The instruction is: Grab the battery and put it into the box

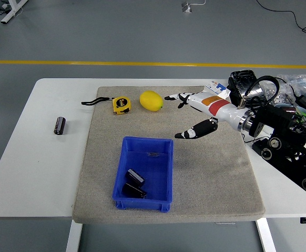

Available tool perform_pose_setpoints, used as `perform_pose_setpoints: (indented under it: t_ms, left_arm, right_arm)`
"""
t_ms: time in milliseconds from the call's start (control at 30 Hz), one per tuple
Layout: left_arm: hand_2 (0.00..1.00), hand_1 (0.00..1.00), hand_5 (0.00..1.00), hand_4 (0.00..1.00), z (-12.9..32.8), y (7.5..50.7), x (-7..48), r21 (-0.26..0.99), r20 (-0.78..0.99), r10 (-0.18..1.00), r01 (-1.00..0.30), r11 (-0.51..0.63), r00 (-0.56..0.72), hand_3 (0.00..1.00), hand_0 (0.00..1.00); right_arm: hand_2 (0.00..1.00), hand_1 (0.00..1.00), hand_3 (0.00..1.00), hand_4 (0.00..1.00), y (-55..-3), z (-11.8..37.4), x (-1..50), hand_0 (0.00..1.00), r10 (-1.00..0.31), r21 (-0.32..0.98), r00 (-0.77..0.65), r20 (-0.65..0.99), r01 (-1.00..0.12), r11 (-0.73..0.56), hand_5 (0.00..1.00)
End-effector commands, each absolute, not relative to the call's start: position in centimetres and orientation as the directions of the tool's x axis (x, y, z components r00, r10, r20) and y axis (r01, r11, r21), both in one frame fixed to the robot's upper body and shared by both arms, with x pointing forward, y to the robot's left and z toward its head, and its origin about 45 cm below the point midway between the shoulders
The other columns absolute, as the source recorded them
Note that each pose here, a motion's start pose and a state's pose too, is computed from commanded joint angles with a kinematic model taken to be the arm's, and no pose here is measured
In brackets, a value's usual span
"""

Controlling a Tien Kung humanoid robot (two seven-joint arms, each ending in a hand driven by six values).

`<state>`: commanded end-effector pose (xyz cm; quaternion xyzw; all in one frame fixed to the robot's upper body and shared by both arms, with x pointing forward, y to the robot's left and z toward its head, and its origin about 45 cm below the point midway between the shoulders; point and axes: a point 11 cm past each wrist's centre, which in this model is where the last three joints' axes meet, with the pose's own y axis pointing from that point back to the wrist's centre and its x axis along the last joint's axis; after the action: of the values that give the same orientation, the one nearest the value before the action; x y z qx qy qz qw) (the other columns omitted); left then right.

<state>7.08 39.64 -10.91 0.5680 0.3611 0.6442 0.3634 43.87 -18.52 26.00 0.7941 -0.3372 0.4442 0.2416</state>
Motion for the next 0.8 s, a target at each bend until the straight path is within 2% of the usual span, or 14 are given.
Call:
perform_pose_setpoints:
  t_ms: [267,300,333,500,533,633,700,733,800]
  left_arm:
    - [0.639,0.586,0.76,0.645,-10.9,39.4,7.4,0.88,0.466,0.882,-0.061,-0.471,-0.074,0.657,0.688]
    - [0.639,0.586,0.76,0.645,-10.9,39.4,7.4,0.88,0.466,0.882,-0.063,-0.47,-0.071,0.657,0.688]
    - [0.642,0.585,0.761,0.643,-10.9,39.4,7.5,0.881,0.465,0.882,-0.064,-0.47,-0.071,0.659,0.688]
    - [0.642,0.585,0.761,0.643,-10.9,39.3,7.5,0.882,0.462,0.883,-0.066,-0.467,-0.085,0.659,0.688]
    - [0.644,0.587,0.763,0.644,-10.9,39.3,7.6,0.882,0.461,0.883,-0.068,-0.467,-0.085,0.659,0.688]
    - [0.644,0.587,0.763,0.644,-10.9,39.2,7.7,0.882,0.459,0.884,-0.072,-0.466,-0.091,0.659,0.688]
    - [0.644,0.587,0.763,0.644,-11.0,39.1,7.7,0.883,0.458,0.884,-0.071,-0.465,-0.094,0.659,0.688]
    - [0.648,0.587,0.766,0.644,-11.0,39.1,7.7,0.883,0.458,0.884,-0.072,-0.465,-0.091,0.66,0.689]
    - [0.648,0.587,0.766,0.644,-11.0,39.1,7.7,0.882,0.458,0.884,-0.074,-0.465,-0.089,0.66,0.689]
  right_arm:
    - [0.839,0.692,0.929,0.936,-25.5,25.9,43.8,0.691,-0.657,0.024,0.381,0.651,-0.875,-0.484,0.367]
    - [0.839,0.692,0.929,0.936,-26.6,25.8,43.6,0.691,-0.697,0.019,0.37,0.614,-0.89,-0.456,0.367]
    - [0.843,0.715,0.948,0.987,-27.5,25.8,43.4,0.696,-0.731,0.014,0.359,0.581,-0.902,-0.432,0.446]
    - [0.843,0.715,0.948,0.987,-31.5,25.8,42.2,0.696,-0.896,-0.037,0.259,0.36,-0.956,-0.291,0.446]
    - [0.849,0.742,0.968,0.998,-32.2,25.8,42.0,0.722,-0.924,-0.046,0.23,0.306,-0.966,-0.256,0.632]
    - [0.849,0.742,0.968,0.998,-33.6,25.6,41.5,0.722,-0.976,-0.053,0.167,0.138,-0.983,-0.175,0.632]
    - [0.849,0.742,0.968,0.998,-34.2,25.6,41.1,0.722,-0.984,-0.053,0.146,0.104,-0.987,-0.152,0.632]
    - [0.854,0.78,0.952,0.998,-34.5,25.7,40.9,0.76,-0.987,-0.058,0.133,0.095,-0.989,-0.139,0.703]
    - [0.854,0.78,0.952,0.998,-34.9,25.4,40.2,0.76,-0.993,-0.067,0.107,0.057,-0.992,-0.111,0.703]
